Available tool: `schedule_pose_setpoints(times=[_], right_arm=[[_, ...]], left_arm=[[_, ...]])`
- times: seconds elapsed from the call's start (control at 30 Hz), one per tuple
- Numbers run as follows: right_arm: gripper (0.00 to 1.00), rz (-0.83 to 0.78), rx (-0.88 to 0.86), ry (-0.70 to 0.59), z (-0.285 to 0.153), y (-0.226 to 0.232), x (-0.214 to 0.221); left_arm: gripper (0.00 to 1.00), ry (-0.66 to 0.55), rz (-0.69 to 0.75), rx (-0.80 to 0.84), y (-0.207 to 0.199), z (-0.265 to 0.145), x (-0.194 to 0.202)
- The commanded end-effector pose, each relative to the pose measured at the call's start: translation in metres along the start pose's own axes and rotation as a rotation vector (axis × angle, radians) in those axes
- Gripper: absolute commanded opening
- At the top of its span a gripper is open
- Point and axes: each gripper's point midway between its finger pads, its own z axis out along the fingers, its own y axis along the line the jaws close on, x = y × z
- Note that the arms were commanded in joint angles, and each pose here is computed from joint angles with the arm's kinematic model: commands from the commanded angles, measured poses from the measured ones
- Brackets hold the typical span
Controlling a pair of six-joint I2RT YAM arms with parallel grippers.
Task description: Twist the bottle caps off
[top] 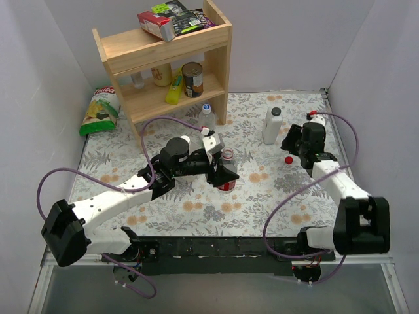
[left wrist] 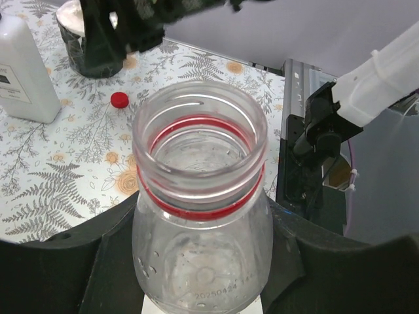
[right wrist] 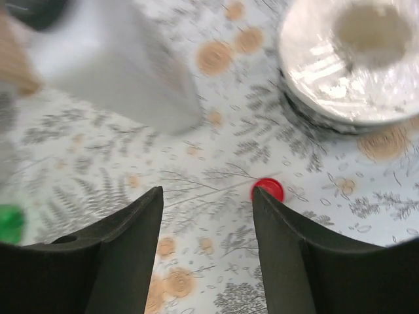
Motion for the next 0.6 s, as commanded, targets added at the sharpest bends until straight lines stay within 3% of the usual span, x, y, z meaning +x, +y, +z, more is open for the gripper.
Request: schedule_pose_setpoints(times=[0.0, 0.3, 0.43, 0.57], right_arm=[[0.64, -0.100, -0.291, -0.073, -0.061, 0.052, -0.039], [0.64, -0.210, -0.989, 0.017, -0.217, 0.168, -0.048], [0.66, -0.240, -1.145, -0.027, -0.270, 0.206, -0.049], [0.66, -0.244, -1.138, -0.028, -0.280, 0.219, -0.041]], left_arm=[[0.29, 0.000, 0.019, -0.013, 0.004, 0.005, -0.002], [0.29, 0.065, 0.006, -0.030, 0.015, 0.014, 0.019], [0.30, 0.087, 0.007, -0.049, 0.021, 0.016, 0.026], [0.30, 0.094, -0.002, -0.056, 0.023, 0.017, 0.029]])
